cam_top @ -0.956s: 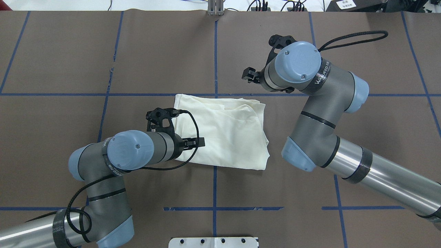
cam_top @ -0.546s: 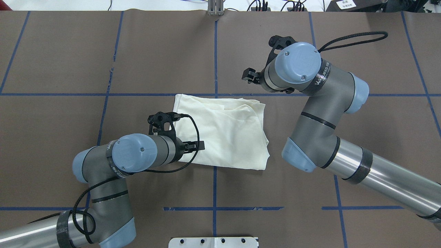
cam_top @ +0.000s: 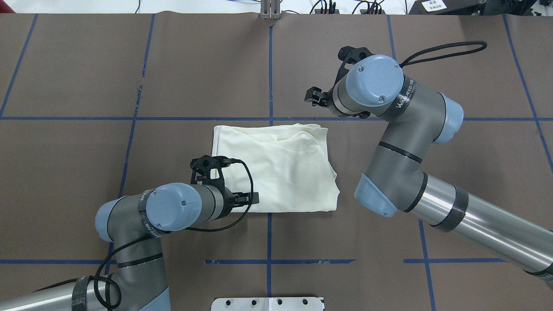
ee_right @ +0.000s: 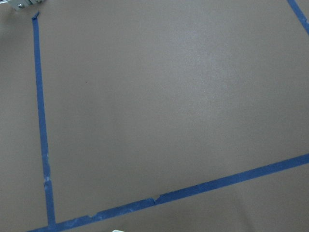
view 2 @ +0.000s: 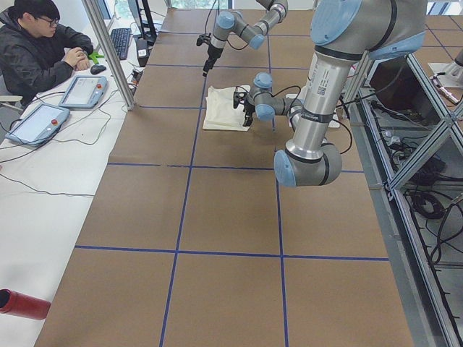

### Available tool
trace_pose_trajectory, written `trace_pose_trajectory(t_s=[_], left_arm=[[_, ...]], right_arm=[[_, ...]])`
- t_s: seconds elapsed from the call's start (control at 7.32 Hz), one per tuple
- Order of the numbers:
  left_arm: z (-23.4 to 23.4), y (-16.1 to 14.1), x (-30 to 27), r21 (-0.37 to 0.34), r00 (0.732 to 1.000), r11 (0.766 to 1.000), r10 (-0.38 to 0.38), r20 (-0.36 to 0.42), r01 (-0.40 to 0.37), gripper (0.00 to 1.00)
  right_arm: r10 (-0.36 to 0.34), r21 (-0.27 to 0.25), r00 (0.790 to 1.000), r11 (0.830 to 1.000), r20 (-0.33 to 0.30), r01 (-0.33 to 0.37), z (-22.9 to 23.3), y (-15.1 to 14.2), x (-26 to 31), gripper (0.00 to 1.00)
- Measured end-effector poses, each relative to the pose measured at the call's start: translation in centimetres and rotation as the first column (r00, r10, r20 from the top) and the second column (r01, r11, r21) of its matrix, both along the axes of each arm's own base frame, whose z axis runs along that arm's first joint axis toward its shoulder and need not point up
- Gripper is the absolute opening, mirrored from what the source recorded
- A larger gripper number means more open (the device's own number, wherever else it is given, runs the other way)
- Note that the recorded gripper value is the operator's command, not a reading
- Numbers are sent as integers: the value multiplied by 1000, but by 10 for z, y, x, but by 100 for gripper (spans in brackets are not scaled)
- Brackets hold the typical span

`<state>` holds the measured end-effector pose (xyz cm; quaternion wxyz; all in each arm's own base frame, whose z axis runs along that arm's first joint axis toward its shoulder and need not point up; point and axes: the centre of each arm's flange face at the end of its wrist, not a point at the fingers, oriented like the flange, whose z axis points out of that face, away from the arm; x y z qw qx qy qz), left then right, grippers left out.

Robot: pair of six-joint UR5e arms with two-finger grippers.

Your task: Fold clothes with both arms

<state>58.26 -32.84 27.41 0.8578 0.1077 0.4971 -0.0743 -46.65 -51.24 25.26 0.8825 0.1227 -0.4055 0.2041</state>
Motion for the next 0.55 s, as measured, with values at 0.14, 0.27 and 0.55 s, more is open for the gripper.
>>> trace_pose_trajectory(t_s=[0.14, 0.27, 0.55], left_arm=[[-9, -1, -7, 9, 1000, 1000, 0, -14, 0, 100], [-21, -5, -19, 30, 1000, 1000, -2, -18, 2, 100], [-45, -24, -60, 100, 1000, 995, 1, 22, -3, 100]], right_arm=[[-3, 2, 1000, 1000, 0, 3, 0, 0, 0, 100], [-11, 3, 1000, 1000, -1, 11, -1, 1, 0, 100], [-59, 4, 998, 998, -29, 59, 0, -1, 6, 100]])
